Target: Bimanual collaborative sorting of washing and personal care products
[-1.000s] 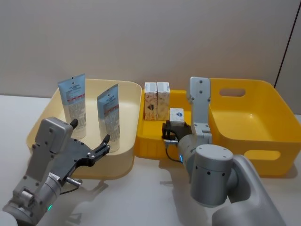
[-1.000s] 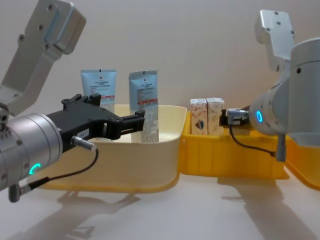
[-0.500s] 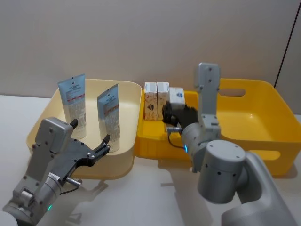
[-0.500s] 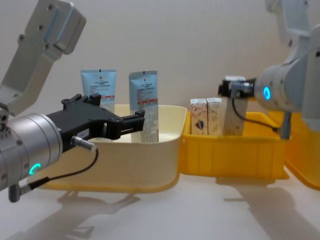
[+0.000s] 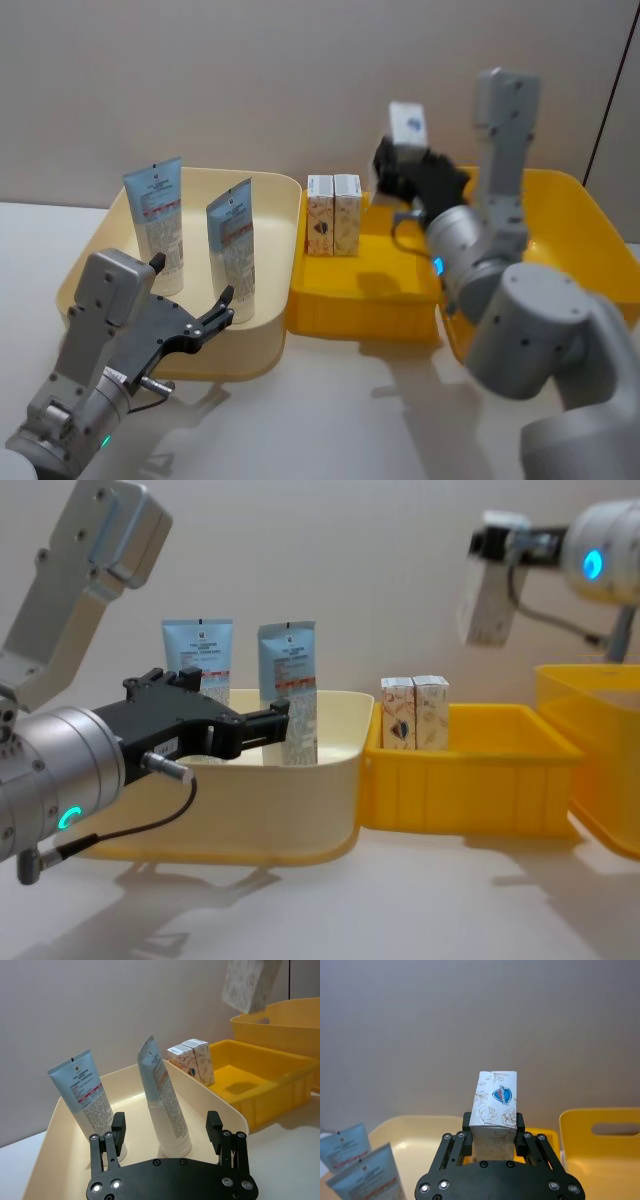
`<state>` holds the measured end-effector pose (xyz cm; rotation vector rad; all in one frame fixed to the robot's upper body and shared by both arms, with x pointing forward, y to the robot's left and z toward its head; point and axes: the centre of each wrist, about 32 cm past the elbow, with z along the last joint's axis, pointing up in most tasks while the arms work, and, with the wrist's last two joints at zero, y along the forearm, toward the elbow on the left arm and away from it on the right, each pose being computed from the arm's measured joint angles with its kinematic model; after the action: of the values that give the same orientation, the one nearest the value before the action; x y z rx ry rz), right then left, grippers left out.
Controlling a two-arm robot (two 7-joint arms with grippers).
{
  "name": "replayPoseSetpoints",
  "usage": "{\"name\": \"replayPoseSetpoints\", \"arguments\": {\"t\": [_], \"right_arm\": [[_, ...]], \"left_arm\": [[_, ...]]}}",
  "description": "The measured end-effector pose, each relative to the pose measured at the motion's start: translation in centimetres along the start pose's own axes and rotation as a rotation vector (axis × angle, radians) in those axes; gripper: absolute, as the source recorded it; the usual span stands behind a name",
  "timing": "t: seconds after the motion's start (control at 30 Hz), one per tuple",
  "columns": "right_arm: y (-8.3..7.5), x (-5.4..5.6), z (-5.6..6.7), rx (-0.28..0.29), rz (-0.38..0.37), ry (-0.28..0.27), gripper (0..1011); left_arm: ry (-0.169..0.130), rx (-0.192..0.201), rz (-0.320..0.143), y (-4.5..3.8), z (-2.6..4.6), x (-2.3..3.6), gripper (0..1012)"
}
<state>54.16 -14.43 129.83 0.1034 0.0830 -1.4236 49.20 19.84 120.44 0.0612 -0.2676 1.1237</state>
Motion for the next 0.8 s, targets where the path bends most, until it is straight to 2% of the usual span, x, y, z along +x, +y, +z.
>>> {"name": "replayPoseSetpoints", "arguments": {"t": [0.1,0.33,0.6,0.8], "right_arm": [[0.1,1.3,1.2,0.055,-0.005,0.0,449],[0.5,3.3,2.5,0.112,-0.044,-0.013,449],[1.2,5.0,2.4,0.104,-0.125,-0.04,449],[1.7,6.1,1.9,0.06,-0.189,-0.056,450]], "left_arm": [[0.0,0.0,0.0,0.0,0.0,0.0,1003],[0.0,0.0,0.0,0.0,0.0,0.0,1003],[0.0,0.0,0.0,0.0,0.0,0.0,1003],[0.0,0.0,0.0,0.0,0.0,0.0,1003]]}}
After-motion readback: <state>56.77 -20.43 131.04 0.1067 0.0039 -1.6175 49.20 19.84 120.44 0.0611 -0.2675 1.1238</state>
